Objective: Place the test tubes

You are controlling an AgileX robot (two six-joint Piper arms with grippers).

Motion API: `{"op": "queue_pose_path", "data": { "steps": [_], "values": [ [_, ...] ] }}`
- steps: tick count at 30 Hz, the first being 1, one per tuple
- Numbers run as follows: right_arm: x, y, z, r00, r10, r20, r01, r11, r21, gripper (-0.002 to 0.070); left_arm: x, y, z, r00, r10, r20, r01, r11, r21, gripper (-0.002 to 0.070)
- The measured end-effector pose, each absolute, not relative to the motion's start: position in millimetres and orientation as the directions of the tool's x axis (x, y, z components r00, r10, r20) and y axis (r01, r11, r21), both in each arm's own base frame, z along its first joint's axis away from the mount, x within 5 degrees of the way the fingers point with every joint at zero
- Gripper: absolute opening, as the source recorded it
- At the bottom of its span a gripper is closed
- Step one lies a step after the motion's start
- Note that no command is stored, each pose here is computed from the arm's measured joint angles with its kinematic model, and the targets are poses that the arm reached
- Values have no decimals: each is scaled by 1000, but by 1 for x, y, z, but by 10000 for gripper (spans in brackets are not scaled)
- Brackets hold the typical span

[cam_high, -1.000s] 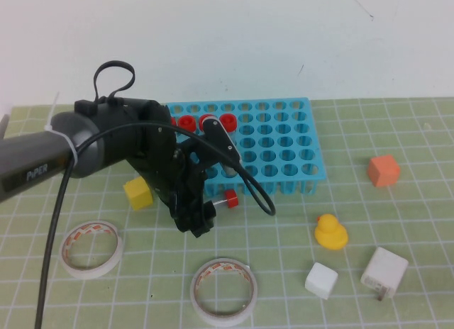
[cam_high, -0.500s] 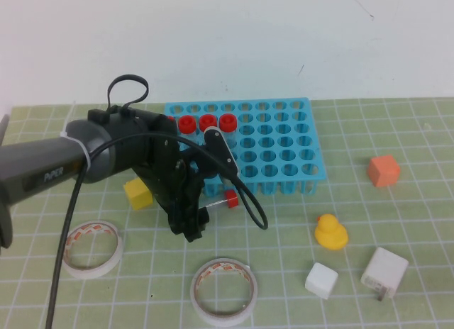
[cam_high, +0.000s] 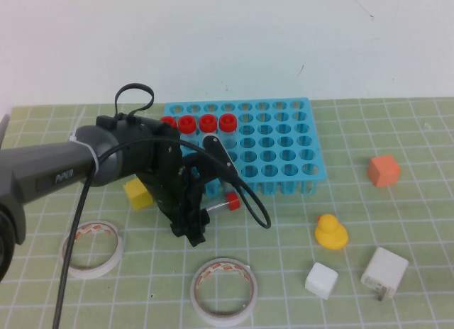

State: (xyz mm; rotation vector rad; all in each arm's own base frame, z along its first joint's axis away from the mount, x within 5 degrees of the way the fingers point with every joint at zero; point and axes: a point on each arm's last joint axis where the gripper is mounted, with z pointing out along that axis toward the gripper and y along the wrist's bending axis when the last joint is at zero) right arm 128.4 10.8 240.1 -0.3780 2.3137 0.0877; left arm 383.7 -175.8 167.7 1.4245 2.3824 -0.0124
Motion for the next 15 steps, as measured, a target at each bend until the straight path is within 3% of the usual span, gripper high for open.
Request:
{"op": "queue_pose_path", "data": {
  "steps": [5,9,15],
  "values": [
    [128,11,240,-655,-241,-716,-296,954,-51,-1,382,-175,167,-438,848,-297,853,497,159,367],
    [129,11,241,-653,-233,-721,-292,955,-45,-1,379,-174,167,-466,841,-274,850,512,126,208],
    [129,11,241,-648,-228,-726,-287,957,-44,-1,374,-175,172,-544,794,-271,813,579,64,213]
  ]
}}
